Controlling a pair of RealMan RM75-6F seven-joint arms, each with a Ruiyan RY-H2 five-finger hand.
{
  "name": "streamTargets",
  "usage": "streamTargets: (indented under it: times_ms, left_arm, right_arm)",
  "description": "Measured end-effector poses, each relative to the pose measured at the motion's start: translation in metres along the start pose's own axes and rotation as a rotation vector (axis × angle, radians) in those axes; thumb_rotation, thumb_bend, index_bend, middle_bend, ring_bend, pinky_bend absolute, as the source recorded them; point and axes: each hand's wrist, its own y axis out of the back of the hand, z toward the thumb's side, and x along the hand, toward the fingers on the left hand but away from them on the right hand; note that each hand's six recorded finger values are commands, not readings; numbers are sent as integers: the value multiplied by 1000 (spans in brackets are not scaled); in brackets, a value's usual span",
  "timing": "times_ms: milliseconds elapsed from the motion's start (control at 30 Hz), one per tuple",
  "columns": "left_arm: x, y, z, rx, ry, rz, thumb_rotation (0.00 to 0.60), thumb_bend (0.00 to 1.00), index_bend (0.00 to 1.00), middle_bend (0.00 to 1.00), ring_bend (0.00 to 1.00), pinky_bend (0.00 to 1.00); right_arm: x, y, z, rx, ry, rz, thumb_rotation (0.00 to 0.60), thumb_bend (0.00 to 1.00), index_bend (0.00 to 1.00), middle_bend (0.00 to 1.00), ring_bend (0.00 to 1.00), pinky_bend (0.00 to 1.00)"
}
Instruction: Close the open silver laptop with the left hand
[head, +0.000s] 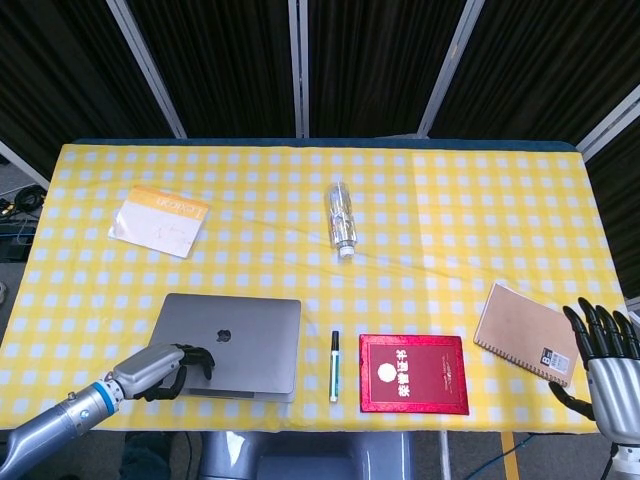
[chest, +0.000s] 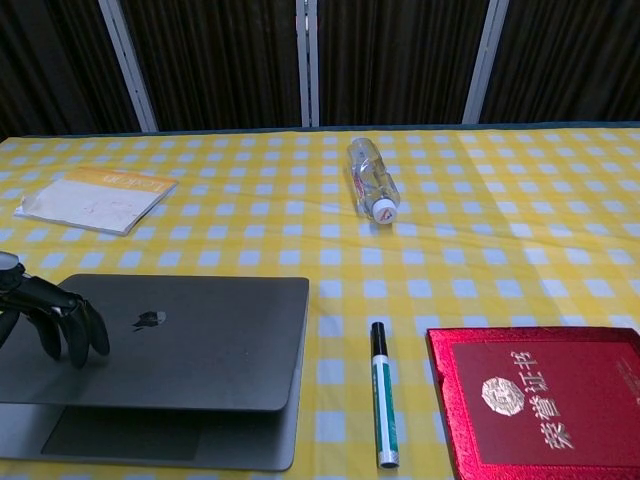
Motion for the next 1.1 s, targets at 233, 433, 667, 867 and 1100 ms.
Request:
streamTargets:
  times_ms: [233, 433, 667, 867, 1100]
  left_arm:
    - [8, -13, -4, 1, 12, -39, 600, 1000, 383, 233, 237, 270]
    - [14, -21, -9, -2, 28, -65, 600, 1000, 383, 233, 237, 270]
    - [17, -20, -8, -20, 21, -53, 600, 1000, 386, 233, 237, 270]
    - [4, 9, 9, -37, -61, 88, 600, 1000, 343, 196, 194, 177]
    - [-30, 52, 11, 36, -69, 361, 600, 136, 0, 0, 0, 0]
  right_arm:
    - [0, 0, 0, 0, 0, 0, 600, 0, 0, 0, 0, 0]
    - [0, 1, -1, -3, -2, -1, 600, 0, 0, 0, 0, 0]
    - [0, 3, -2, -7, -4, -5, 600, 0, 0, 0, 0, 0]
    - [1, 3, -1, -11, 0, -6, 600, 0, 0, 0, 0, 0]
    - [3, 4, 1, -15, 12, -8, 600, 0, 0, 0, 0, 0]
